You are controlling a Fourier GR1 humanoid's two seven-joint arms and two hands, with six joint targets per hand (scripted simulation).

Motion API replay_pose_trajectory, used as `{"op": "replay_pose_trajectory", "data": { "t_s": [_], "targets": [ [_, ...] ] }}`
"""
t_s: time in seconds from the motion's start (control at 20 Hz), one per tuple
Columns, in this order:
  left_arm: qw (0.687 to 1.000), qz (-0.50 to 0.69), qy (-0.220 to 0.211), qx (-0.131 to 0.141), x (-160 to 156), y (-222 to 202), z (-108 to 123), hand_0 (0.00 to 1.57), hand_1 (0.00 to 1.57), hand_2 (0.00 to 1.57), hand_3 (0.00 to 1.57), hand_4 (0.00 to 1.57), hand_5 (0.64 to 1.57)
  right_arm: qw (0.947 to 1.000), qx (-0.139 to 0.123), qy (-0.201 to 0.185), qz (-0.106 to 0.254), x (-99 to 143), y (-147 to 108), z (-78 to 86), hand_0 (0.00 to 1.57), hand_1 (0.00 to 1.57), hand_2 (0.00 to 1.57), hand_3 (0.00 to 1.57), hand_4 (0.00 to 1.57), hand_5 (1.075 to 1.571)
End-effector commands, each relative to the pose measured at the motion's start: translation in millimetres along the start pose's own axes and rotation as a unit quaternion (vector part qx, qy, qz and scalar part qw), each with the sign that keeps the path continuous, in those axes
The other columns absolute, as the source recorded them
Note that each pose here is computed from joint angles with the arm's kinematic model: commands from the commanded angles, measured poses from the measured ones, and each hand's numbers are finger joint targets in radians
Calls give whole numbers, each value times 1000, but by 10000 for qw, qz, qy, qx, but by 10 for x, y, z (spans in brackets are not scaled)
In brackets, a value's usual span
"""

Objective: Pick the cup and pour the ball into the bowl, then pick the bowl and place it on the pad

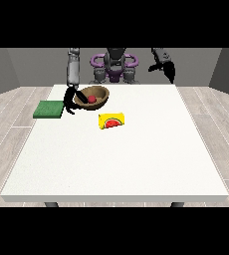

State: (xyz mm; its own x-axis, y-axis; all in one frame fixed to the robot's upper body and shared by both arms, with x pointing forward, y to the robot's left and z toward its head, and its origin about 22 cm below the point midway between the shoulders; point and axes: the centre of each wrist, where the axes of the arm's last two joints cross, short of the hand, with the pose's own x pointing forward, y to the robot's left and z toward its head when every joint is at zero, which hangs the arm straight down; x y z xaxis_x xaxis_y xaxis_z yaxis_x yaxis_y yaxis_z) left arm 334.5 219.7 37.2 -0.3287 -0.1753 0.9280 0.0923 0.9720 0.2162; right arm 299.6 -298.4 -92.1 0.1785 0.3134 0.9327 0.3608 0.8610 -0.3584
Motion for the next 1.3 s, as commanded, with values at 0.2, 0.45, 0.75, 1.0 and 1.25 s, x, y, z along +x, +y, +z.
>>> {"op": "replay_pose_trajectory", "data": {
  "t_s": [0.2, 0.45, 0.75, 1.0, 1.25],
  "targets": [
    [9910, 48, 1183, 618, -490, 402, 354, 0, 0, 0, 0, 978, 1422, 9842, 436, 1465, 890, 366, 303, -95, 1571, 1571, 1571, 973, 823, 1561],
    [9810, -12, 1668, 990, -675, 578, 590, 0, 0, 0, 0, 1005, 1404, 9782, 944, 1578, 964, 934, 358, -306, 1571, 1571, 1571, 891, 807, 1567],
    [9891, -13, 1169, 890, -644, 528, 628, 0, 0, 0, 0, 1003, 1418, 9868, 540, 1434, 529, 1148, -378, -621, 1571, 1571, 1571, 750, 787, 1570],
    [9956, 131, 761, 529, -309, 522, 349, 0, 0, 0, 0, 1096, 1448, 9922, -118, 1223, 194, 1087, -978, -784, 1571, 1571, 1571, 728, 777, 1571],
    [9942, 162, 70, 1065, -71, 1448, 326, 0, 0, 0, 0, 1311, 1525, 9951, -337, 872, 309, 1020, -1496, -802, 1571, 1571, 1571, 0, 911, 1571]
  ]
}}
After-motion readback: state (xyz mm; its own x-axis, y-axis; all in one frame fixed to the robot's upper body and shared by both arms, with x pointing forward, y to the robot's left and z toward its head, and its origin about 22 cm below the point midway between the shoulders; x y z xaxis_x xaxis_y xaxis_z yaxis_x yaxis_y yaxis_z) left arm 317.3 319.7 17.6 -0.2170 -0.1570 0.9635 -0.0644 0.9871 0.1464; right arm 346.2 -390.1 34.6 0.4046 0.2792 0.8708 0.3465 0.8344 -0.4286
